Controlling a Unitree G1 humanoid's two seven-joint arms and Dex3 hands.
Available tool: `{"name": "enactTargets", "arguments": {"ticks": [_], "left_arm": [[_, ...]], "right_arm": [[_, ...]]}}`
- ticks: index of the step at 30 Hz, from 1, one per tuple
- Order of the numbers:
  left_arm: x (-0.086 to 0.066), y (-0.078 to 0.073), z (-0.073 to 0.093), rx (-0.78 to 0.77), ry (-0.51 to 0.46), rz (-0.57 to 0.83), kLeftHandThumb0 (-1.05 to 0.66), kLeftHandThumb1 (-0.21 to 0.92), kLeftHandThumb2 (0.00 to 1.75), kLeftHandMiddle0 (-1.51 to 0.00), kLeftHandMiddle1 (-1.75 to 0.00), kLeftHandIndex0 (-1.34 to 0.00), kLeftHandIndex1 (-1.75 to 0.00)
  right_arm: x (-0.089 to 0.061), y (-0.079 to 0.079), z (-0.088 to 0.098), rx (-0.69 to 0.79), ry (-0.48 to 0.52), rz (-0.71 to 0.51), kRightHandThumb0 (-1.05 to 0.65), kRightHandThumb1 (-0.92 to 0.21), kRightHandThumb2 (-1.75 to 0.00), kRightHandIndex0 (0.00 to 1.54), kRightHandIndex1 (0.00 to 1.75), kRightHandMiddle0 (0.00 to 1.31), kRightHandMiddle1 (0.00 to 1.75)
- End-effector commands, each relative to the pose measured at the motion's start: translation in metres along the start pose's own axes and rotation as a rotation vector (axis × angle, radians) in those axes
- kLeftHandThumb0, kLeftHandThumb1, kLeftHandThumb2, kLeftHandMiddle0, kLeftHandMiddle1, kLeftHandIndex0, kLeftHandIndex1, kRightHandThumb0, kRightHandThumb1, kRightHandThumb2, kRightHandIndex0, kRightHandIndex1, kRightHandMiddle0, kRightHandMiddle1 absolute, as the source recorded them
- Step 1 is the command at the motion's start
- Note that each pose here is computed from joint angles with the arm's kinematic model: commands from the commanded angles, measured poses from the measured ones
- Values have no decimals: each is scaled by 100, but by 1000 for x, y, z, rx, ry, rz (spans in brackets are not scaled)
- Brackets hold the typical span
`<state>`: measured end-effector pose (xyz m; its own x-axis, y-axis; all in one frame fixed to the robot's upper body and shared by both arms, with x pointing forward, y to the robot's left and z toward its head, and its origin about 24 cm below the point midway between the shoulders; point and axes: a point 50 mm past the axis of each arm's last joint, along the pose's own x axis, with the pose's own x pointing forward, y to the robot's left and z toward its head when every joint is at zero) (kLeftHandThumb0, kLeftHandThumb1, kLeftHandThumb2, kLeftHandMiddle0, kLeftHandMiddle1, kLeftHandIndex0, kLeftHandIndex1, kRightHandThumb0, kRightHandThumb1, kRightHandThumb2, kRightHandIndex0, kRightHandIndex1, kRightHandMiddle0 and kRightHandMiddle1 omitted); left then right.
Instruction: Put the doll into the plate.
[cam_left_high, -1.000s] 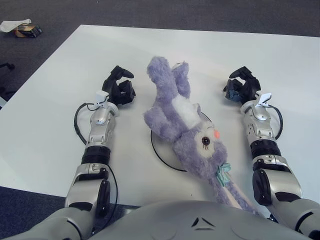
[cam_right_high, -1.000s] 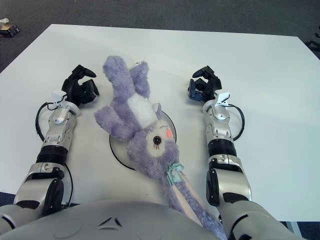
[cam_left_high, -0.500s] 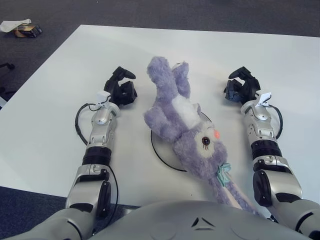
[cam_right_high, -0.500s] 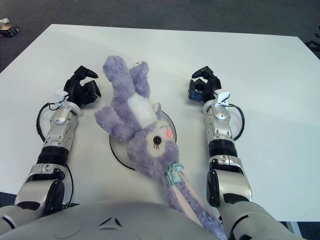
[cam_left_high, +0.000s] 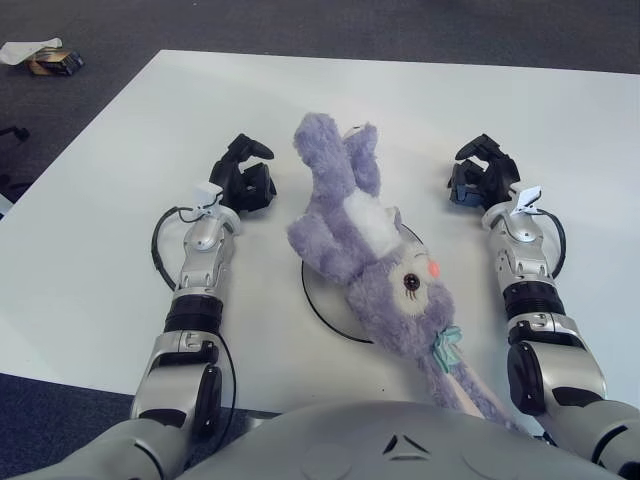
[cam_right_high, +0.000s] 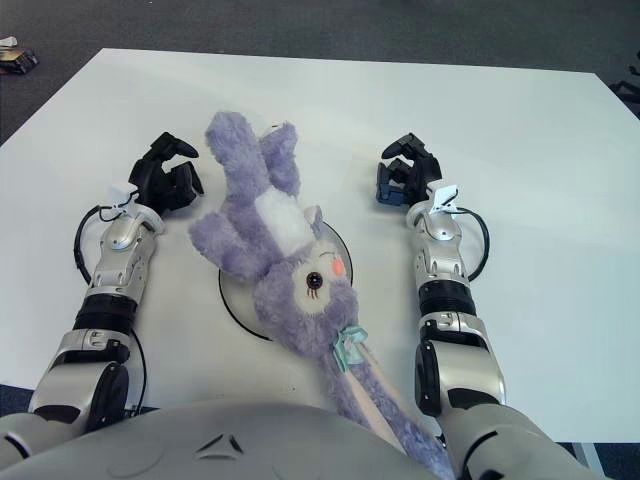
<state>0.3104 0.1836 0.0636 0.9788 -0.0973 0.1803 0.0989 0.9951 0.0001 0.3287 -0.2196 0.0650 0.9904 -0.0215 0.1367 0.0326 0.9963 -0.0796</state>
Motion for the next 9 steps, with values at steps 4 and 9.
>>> {"name": "enactTargets", "arguments": {"ticks": [4, 9], "left_arm": [[-18, -1, -20, -17, 102, 7, -41, 56, 101, -89, -175, -43, -175], [-24, 0, -20, -17, 113, 10, -41, 54, 103, -90, -175, -43, -175]], "right_arm": [[-12, -5, -17, -9, 70, -4, -1, -16, -151, 73, 175, 51, 172], [-15, -5, -17, -2, 76, -4, -1, -15, -152, 74, 175, 51, 173]]}}
